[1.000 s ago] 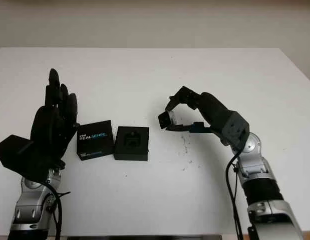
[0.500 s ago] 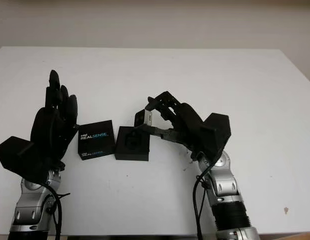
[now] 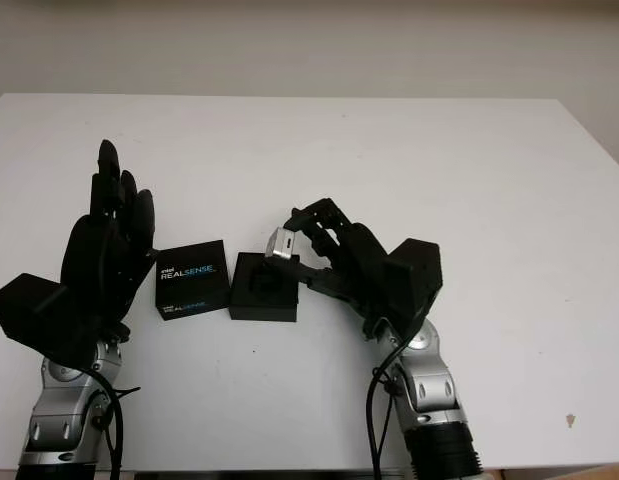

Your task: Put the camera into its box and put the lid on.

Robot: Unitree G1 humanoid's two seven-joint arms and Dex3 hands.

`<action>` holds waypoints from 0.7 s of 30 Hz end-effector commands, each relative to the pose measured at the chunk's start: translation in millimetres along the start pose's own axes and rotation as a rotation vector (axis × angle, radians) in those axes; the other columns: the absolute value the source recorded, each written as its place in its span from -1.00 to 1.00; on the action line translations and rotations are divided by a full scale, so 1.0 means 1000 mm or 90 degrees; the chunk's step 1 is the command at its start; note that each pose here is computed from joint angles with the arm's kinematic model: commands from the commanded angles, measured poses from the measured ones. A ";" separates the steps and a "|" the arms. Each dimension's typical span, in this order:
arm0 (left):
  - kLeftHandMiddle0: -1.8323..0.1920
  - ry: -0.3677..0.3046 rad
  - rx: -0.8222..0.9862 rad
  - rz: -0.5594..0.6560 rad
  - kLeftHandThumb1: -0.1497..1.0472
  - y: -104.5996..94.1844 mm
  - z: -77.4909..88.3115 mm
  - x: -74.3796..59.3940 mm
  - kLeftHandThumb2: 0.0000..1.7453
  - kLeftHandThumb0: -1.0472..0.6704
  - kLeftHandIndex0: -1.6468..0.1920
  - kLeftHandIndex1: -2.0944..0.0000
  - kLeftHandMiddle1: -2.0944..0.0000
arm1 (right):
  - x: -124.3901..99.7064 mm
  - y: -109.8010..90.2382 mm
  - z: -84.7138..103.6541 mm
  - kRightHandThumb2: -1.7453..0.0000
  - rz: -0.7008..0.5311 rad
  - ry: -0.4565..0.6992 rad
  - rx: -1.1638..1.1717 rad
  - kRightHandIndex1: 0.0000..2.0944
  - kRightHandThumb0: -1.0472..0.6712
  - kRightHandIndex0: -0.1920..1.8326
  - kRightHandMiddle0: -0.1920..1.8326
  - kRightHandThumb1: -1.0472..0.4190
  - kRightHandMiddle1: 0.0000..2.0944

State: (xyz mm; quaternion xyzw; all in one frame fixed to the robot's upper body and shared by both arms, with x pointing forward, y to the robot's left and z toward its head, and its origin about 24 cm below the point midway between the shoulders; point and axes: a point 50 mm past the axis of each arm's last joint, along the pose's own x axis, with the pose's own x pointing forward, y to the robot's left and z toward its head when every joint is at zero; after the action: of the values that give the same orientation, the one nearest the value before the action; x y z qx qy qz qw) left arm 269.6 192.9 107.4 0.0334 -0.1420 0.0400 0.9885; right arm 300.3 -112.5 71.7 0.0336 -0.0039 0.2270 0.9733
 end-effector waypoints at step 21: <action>1.00 -0.006 0.001 0.001 1.00 -0.004 0.001 0.002 -0.37 -0.62 1.00 1.00 1.00 | 0.012 0.018 -0.013 0.85 0.032 0.040 0.036 -0.80 -0.19 -0.73 -0.74 -1.00 0.97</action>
State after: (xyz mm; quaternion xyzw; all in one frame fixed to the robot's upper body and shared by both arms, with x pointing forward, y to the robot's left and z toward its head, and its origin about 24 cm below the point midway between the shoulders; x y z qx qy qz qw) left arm 270.1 191.2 105.6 0.0338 -0.1383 0.0413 0.9889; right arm 300.5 -94.1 55.9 0.0541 0.0373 0.2469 0.9668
